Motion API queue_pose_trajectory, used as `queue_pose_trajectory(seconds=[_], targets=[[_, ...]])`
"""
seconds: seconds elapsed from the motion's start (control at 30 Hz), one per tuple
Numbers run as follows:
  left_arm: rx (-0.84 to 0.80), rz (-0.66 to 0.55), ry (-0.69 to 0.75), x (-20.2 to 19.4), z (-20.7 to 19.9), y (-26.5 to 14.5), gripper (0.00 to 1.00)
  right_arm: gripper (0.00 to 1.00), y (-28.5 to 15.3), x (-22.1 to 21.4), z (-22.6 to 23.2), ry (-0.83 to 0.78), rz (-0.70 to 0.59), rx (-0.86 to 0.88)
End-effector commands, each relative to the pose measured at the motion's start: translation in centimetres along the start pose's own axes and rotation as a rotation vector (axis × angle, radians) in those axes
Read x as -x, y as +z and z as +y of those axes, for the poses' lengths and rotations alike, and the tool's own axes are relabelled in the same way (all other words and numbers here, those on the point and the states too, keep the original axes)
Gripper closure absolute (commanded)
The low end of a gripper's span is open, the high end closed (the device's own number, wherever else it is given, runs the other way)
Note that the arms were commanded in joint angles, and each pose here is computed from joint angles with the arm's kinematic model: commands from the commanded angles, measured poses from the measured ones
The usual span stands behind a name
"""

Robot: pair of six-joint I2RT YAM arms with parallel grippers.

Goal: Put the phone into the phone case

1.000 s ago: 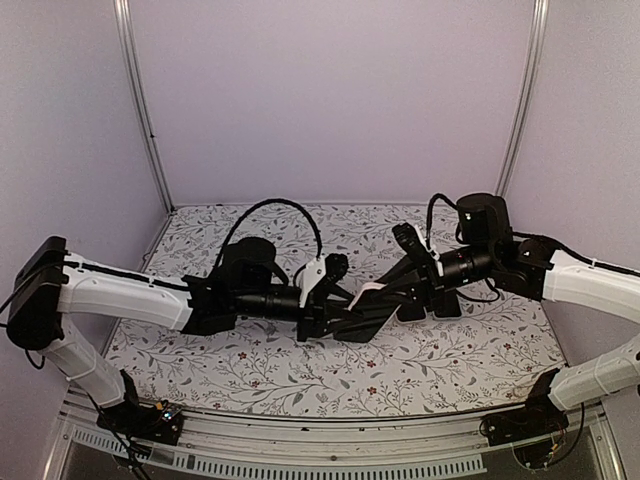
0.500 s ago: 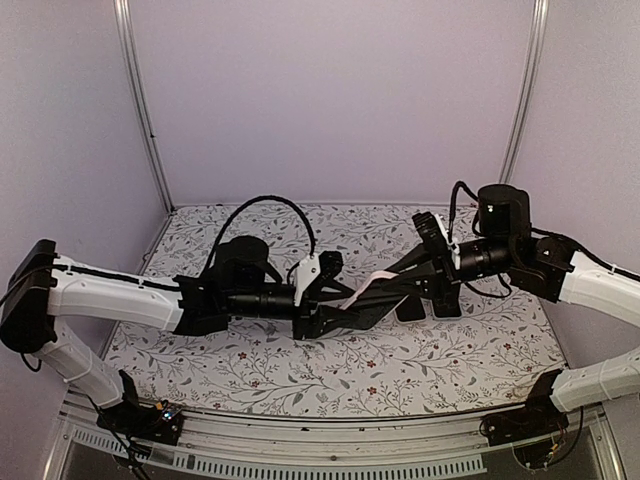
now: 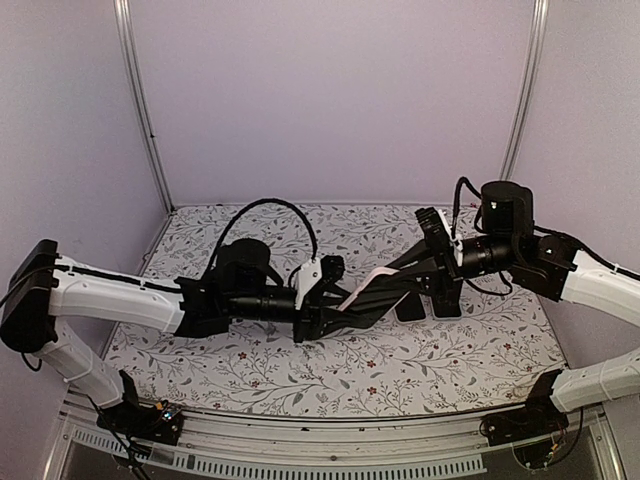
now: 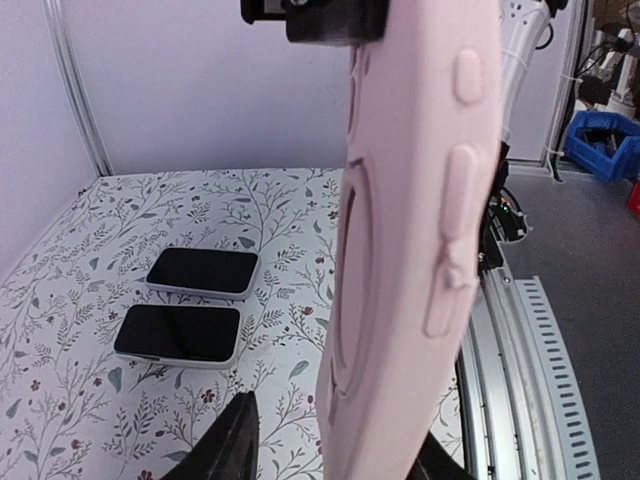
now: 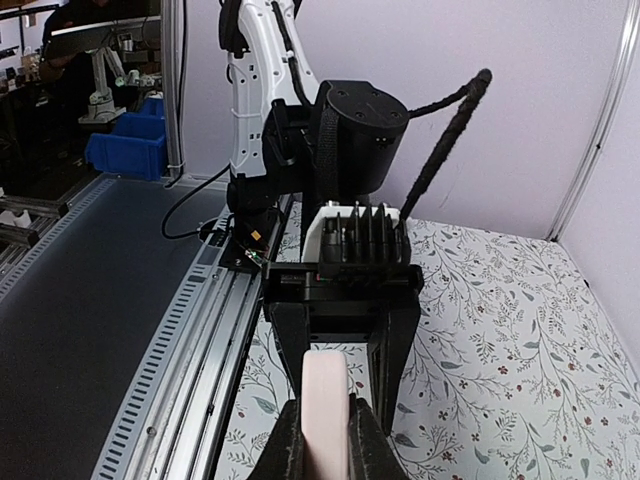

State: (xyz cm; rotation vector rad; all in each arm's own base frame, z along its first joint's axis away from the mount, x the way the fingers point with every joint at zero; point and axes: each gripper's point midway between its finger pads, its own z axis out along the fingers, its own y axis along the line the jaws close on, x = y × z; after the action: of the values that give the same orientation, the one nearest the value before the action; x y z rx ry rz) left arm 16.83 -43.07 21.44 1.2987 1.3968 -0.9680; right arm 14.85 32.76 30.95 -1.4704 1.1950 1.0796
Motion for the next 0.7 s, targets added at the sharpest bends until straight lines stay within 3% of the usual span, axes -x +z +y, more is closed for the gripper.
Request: queue_pose_trajectory(seconds=[0.0,0.07,0.13,0.2,0.3,0.33,0.4,0.53,0.67], targets=[[-0.002,0.025,-0.021,-0.4,0.5,0.9,0.67,1.00,-0.7,4.1,0.3,-0.109,-0.097,0.010],[-0.002,0.024,-0.023,-0.3,0.6,1.0,1.00,1.00,-0.7,4.1,0.3,-0.111,-0.097,0.012],[0.012,0.003,-0.029,0.3,0.7,0.8,1.00,0.99,-0.6,3.8,0.1,-0.102,-0.089,0.003],[0.026,-0.032,-0.033,1.2,0.9,0.4,1.00,0.77,-0.4,3.2,-0.7,-0.081,-0.072,-0.040],[0.032,-0.103,-0.035,3.2,0.7,-0.7,1.00,0.34,-0.3,1.8,-1.7,-0.027,-0.042,-0.105],[0.032,-0.138,-0.034,4.2,0.6,-1.3,1.00,0.24,-0.3,1.2,-1.8,-0.021,-0.044,-0.118],[0.023,-0.209,-0.032,6.0,0.2,-2.4,1.00,0.13,-0.3,0.1,-2.0,0.001,-0.048,-0.138],[-0.006,-0.322,-0.059,8.7,-0.5,-4.1,1.00,0.13,0.3,-0.7,-1.8,0.061,-0.080,-0.114],[-0.034,-0.348,-0.085,9.4,-0.9,-4.4,1.00,0.21,1.3,-0.6,-1.3,0.115,-0.115,-0.029]])
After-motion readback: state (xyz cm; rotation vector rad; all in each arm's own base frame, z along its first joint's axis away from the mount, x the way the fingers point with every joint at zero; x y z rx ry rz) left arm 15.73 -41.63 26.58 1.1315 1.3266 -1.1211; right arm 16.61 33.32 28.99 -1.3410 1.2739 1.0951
